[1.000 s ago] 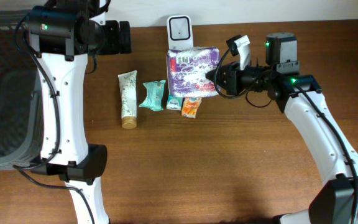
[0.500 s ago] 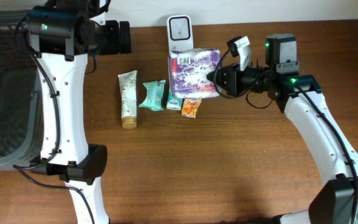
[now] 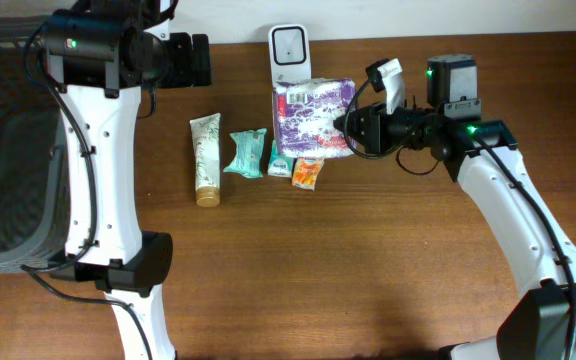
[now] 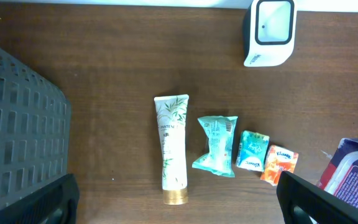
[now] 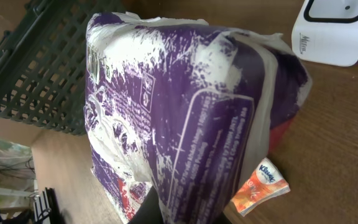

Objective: Scan the item barcode

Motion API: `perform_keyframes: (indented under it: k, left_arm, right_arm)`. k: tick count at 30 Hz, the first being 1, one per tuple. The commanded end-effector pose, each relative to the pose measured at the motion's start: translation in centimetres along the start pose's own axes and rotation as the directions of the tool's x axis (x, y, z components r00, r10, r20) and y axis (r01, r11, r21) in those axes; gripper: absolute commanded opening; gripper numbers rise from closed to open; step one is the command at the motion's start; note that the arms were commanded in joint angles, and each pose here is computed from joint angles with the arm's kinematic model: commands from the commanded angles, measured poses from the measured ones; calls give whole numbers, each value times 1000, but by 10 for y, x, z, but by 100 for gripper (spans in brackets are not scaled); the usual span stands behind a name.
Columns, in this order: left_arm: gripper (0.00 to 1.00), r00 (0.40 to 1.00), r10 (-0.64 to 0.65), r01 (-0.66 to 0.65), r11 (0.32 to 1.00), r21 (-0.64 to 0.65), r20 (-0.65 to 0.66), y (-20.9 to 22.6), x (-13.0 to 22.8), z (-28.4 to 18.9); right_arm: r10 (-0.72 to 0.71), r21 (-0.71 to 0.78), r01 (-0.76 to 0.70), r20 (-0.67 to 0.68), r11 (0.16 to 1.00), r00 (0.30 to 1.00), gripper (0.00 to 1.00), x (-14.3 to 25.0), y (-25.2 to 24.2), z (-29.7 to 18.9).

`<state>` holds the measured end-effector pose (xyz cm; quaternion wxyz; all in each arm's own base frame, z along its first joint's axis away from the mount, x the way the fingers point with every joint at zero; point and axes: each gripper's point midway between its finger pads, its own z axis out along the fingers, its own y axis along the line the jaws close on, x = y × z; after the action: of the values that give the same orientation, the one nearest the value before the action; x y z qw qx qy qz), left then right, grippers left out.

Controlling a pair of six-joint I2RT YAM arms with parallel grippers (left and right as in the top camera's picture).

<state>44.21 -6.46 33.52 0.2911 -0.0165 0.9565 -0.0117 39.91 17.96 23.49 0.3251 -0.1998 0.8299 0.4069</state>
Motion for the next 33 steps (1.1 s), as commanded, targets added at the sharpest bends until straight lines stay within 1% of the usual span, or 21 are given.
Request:
perform_keyframes:
  k: [1,6,7,8,9,11,12,13,14,15,16,17,19,20,24,26,27,28,30,32,33]
  left_arm:
    - [99,1000,1,-1,1000,-3,3,2,0,-2]
    - [99,1000,1,-1,1000,-3,4,2,0,-2]
    - [99,1000,1,-1,1000,-3,3,2,0,-2]
    - [99,1000,1,-1,1000,-3,3,2,0,-2]
    - [99,1000,1,-1,1000,-2,3,2,0,-2]
    - [99,1000,1,-1,1000,-3,4,2,0,-2]
    - [99,1000,1,-1,1000,-2,3,2,0,-2]
    - [99,1000,1,-1,1000,-3,3,2,0,-2]
    - [99,1000,1,-1,1000,-2,3,2,0,-2]
    - [99,1000,1,-1,1000,-2,3,2,0,-2]
    - [99,1000,1,-1,1000,-2,4,2,0,-2]
    - [99,1000,1,-1,1000,-2,3,2,0,-2]
    - [99,1000,1,-1,1000,-2,3,2,0,-2]
    - [99,1000,1,-1,1000,-2,3,2,0,-2]
    - [99,1000,1,-1,1000,-2,3,2,0,-2]
    - [99,1000,1,-1,1000,-3,3,2,0,-2]
    - [99,1000,1,-1,1000,-2,4,2,0,-2]
    - [99,1000,0,0,1000,-2,4,2,0,-2]
    - [99,1000,1,-1,1000,-2,4,2,0,-2]
    - [99,1000,1,-1,1000,-2,3,2,0,-2]
    - [99,1000,1,-1,1000,-2,3,2,0,-2]
  right_arm:
    - [-16,-5,16,13,1000,1000,4,-8,8,-2]
    - [-15,-2,16,13,1000,1000,4,-8,7,-2]
    - [-1,33,0,10,999,1000,4,-7,1,-2]
    - [29,96,-30,8,995,1000,4,-6,-10,-3]
    - [72,225,-71,6,972,997,4,-1,-32,-7]
    - [132,442,-113,-11,890,991,4,12,-67,-21]
    - [158,564,-116,-27,818,987,4,21,-85,-35]
    - [182,681,-104,-44,725,982,4,30,-102,-54]
    - [203,804,-72,-62,590,977,4,39,-120,-79]
    - [215,870,-42,-75,491,974,4,45,-130,-98]
    - [232,928,1,-94,373,968,4,53,-140,-120]
    - [246,956,37,-112,291,963,4,58,-144,-135]
    - [274,979,98,-145,178,951,4,66,-147,-158]
    - [286,981,117,-158,154,945,4,70,-147,-163]
    - [353,973,169,-215,155,911,4,89,-156,-158]
    - [402,964,207,-257,164,879,4,104,-170,-146]
    - [434,957,232,-286,173,855,6,116,-179,-137]
    - [454,952,243,-304,188,838,11,124,-184,-130]
    - [482,936,242,-340,255,807,26,139,-188,-109]
    - [467,927,209,-340,310,816,32,140,-180,-87]
    - [429,912,175,-336,371,838,47,129,-166,-63]
